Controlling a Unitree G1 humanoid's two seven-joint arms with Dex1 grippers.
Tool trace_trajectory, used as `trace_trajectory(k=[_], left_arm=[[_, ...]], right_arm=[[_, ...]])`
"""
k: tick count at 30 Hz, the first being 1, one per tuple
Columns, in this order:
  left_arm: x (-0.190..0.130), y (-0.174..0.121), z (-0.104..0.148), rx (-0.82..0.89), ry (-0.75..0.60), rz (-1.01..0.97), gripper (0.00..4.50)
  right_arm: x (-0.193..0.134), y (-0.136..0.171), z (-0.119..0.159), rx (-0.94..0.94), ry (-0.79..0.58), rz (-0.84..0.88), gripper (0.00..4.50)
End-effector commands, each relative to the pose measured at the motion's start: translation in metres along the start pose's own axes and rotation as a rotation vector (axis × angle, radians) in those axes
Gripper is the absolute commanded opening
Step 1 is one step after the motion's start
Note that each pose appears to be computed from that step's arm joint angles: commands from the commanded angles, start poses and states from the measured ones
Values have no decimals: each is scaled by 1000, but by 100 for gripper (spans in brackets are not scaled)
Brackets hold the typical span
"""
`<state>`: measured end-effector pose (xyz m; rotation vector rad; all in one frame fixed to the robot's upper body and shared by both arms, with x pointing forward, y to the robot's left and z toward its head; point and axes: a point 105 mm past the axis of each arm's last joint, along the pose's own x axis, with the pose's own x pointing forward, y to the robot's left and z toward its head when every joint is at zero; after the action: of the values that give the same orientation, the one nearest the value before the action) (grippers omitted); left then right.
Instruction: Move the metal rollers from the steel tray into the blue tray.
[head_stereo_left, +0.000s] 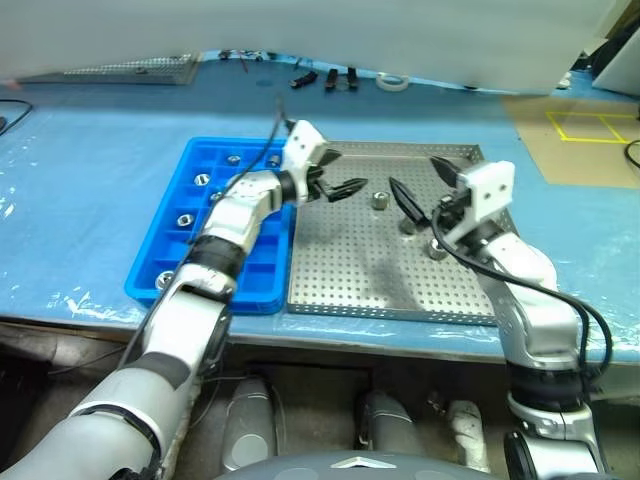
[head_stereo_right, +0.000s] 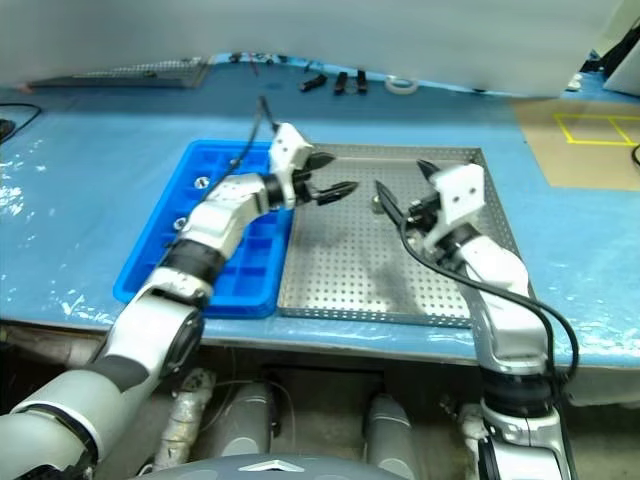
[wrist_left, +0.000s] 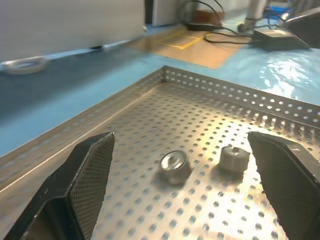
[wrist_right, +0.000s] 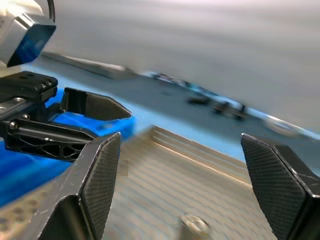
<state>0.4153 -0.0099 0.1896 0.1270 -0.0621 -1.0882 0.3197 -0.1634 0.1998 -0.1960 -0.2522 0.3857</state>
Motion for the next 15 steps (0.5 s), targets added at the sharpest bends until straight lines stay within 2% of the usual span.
trace_trajectory(k=[1,7,12,15], left_arm=[[21,-14,3,36,2,-67,447],[49,-64,-13,17,45,-261,447],[58,-91,-37,44,124,-329,447],[63,-100,-49,53,170,-307,447]], right_arm=[[-19,-7,21,-48,-50,-94,402],[-48,-11,20,-66,-15,-223,402],[-66,-12,21,-70,5,-303,402],[-77,-11,18,-66,27,-341,402]])
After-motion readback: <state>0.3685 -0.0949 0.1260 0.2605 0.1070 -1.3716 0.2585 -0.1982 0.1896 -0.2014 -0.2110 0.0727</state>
